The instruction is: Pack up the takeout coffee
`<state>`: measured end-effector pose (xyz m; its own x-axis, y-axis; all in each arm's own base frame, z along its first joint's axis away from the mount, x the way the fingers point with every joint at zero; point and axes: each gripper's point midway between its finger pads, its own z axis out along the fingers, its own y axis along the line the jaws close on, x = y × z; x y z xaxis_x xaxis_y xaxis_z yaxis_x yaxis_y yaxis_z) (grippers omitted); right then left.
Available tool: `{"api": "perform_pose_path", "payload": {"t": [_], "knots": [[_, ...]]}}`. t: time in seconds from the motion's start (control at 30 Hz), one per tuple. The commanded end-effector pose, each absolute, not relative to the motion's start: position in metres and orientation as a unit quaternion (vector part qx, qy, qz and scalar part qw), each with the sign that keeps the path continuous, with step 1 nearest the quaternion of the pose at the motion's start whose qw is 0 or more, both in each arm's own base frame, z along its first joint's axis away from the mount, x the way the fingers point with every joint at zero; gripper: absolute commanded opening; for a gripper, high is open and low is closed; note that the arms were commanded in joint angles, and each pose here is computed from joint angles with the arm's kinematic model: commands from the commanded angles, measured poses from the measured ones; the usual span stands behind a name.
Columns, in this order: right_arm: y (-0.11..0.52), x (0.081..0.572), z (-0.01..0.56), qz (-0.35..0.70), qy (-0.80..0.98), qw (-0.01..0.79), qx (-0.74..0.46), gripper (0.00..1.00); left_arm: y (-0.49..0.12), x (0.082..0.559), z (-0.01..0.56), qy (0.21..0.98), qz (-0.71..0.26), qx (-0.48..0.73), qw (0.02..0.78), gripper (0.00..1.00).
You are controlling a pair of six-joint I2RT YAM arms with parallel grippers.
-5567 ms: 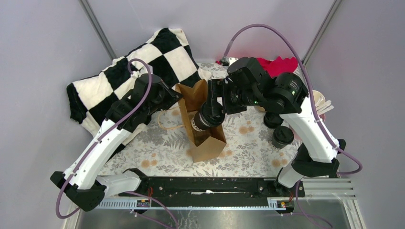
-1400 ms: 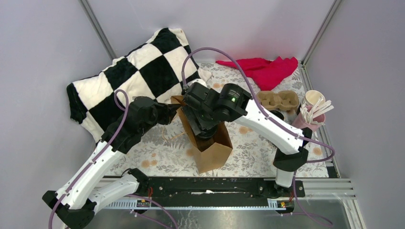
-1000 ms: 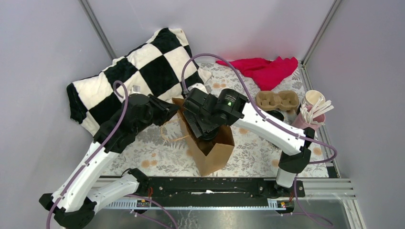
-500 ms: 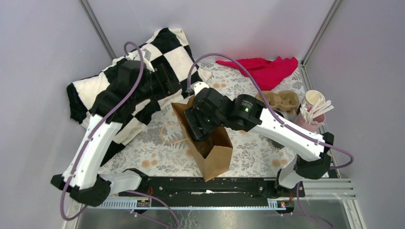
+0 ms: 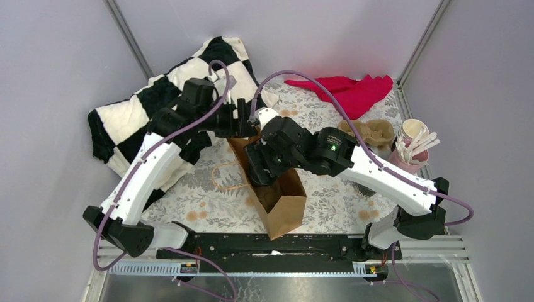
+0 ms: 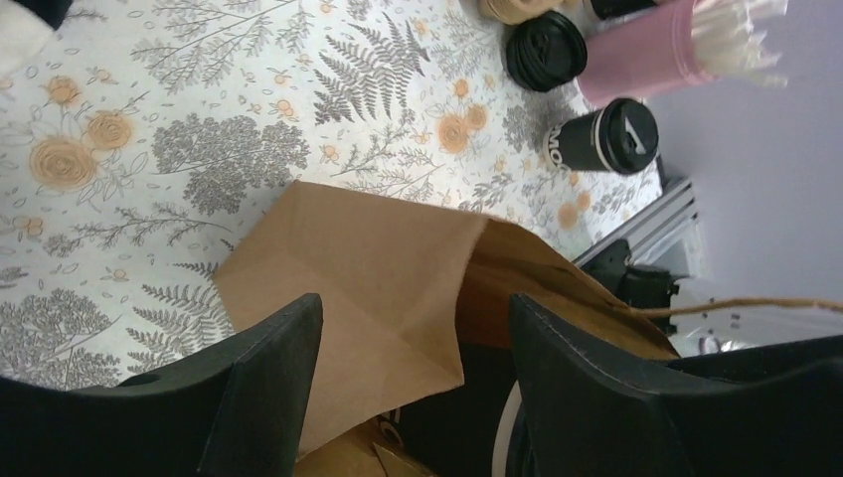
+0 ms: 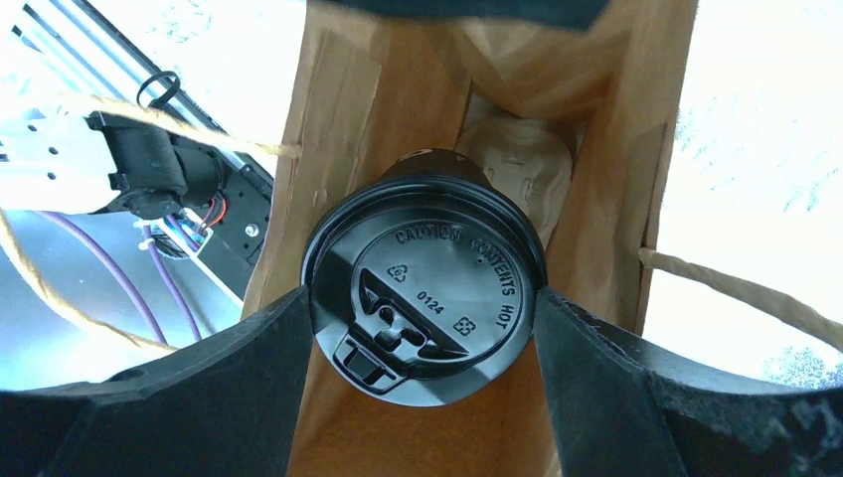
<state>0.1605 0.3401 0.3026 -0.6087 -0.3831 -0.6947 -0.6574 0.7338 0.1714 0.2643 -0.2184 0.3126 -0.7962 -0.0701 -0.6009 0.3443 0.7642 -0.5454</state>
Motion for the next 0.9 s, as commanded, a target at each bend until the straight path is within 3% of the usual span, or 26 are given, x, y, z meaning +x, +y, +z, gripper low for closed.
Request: {"api": "perform_pose_path", "payload": {"t": [0.0, 0.23, 0.37, 0.53, 0.63, 0.87], "knots": [[0.351, 0.157, 0.317, 0.240, 0.857, 0.338, -0.305, 0.71, -0.238, 0.257, 0.308, 0.878, -0.313, 0.161, 0.324, 0.72], [0.352, 0.158, 0.317, 0.239, 0.857, 0.338, -0.307, 0.71, -0.220, 0.269, 0.292, 0.904, -0.202, 0.166, 0.339, 0.55], [0.352, 0.158, 0.316, 0.238, 0.857, 0.338, -0.308, 0.70, -0.216, 0.274, 0.303, 0.896, -0.189, 0.175, 0.362, 0.49], [0.354, 0.157, 0.316, 0.240, 0.856, 0.336, -0.312, 0.70, -0.227, 0.271, 0.305, 0.901, -0.205, 0.190, 0.332, 0.63], [0.355, 0.156, 0.315, 0.242, 0.856, 0.333, -0.313, 0.70, -0.229, 0.270, 0.302, 0.904, -0.208, 0.191, 0.320, 0.52], [0.357, 0.157, 0.316, 0.241, 0.855, 0.334, -0.315, 0.70, -0.234, 0.269, 0.294, 0.903, -0.212, 0.210, 0.308, 0.43]]}}
